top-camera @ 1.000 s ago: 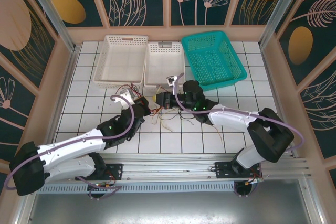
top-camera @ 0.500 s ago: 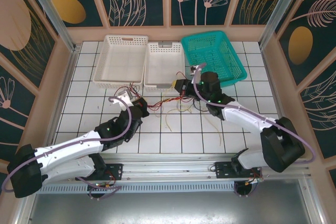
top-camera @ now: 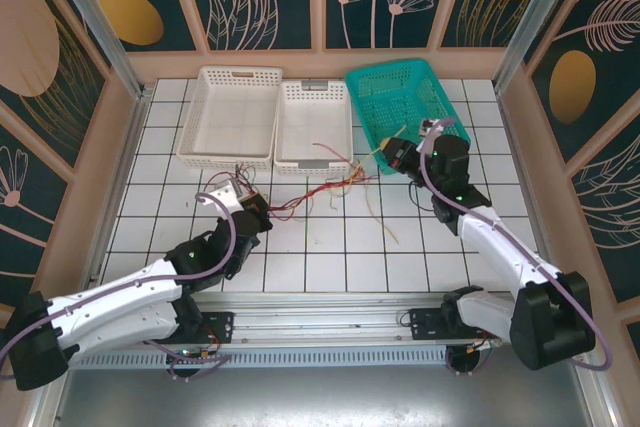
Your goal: Untangle the cables
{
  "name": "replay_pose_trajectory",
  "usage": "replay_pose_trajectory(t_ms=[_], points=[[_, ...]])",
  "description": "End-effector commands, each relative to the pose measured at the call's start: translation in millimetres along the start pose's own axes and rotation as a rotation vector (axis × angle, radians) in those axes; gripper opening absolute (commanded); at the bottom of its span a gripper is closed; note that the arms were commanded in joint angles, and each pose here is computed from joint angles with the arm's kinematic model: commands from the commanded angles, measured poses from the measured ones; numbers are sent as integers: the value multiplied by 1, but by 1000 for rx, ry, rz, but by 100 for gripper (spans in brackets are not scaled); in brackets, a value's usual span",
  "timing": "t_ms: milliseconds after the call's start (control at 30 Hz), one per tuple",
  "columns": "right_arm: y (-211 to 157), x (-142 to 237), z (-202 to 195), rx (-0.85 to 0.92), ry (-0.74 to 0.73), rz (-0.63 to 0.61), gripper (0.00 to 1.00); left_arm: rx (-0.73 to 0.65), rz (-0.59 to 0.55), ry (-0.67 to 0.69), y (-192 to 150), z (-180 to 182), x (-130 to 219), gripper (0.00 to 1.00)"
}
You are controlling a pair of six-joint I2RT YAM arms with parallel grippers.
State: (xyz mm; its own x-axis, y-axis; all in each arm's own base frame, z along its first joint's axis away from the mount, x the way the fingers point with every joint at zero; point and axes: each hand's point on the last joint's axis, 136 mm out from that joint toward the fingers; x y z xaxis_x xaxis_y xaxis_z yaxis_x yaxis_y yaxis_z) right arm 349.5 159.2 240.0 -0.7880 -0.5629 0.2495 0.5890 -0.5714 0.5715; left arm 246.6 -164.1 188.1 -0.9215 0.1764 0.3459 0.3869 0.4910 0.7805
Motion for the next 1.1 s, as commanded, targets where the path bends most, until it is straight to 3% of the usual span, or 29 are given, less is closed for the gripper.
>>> replay_pose_trajectory(t_ms=[0,367,700,1067], points=[[25,16,-17,-1,-82,-116,0,-119,-27,113,3,32,7,0],[61,60,-63,-57,-293,-270,0,-172,-77,171,20,51,21,0],[89,111,-102,-118,-466,-417,0,-198,-175,239,56,66,45,0],[105,129,-97,-85,-489,-475,0,-220,-177,302,54,74,44,0]])
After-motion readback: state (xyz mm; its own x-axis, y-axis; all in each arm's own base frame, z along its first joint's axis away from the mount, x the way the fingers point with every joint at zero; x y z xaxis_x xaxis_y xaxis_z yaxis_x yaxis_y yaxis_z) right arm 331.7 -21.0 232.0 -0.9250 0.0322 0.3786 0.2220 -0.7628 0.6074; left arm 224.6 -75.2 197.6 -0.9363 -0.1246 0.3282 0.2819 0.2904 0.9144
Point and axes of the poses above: each hand's point on the last joint's axis, 136 mm out from that joint toward the fingers, its own x axis back along the fingers, its own z axis along the line the jaws close on, y = z × x, and after that the axes turned 2 degrees about -x, right-handed
